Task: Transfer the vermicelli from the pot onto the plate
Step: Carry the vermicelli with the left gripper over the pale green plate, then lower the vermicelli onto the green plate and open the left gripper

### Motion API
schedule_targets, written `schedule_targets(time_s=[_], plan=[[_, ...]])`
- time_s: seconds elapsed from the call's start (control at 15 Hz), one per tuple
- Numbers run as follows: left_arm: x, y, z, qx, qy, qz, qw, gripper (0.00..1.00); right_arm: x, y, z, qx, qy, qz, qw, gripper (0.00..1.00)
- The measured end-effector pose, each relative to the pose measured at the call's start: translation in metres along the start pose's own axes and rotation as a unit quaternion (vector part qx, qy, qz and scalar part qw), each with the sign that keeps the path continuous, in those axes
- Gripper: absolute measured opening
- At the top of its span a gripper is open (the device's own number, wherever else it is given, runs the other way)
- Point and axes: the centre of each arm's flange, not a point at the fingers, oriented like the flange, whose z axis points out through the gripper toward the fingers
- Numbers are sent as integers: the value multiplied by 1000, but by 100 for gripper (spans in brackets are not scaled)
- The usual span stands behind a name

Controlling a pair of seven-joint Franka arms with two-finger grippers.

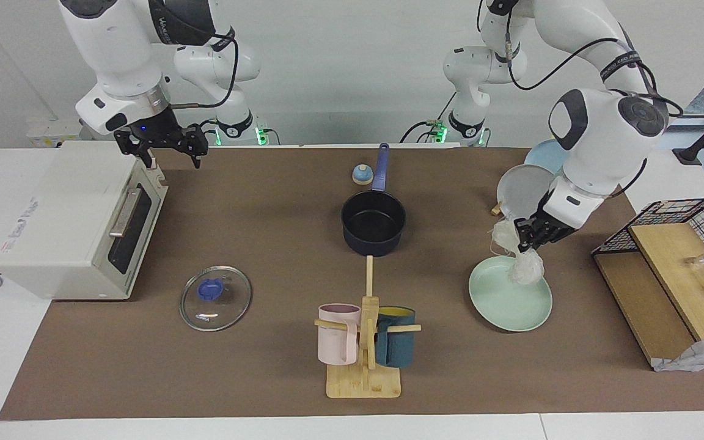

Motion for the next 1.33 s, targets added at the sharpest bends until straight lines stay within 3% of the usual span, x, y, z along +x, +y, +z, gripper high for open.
schedule_targets(time_s=[0.2, 0.53, 0.93, 1.07, 1.33], plan=[[1, -2, 27, 0, -9, 10, 1000, 18, 5, -1, 2, 0, -1, 0, 1000, 100], [8, -6, 56, 0, 3, 30, 1000, 18, 6, 0, 2, 0, -2, 0, 1000, 100], [9, -13, 63, 1, 1, 78, 997, 17, 6, 9, 1, 1, -1, 7, 1000, 100], [9, -13, 62, 1, 1, 80, 997, 33, 7, 11, 0, 2, 1, 7, 1000, 100], [13, -11, 42, -1, -14, 82, 997, 77, 7, 18, -2, 2, 4, -20, 1000, 100]])
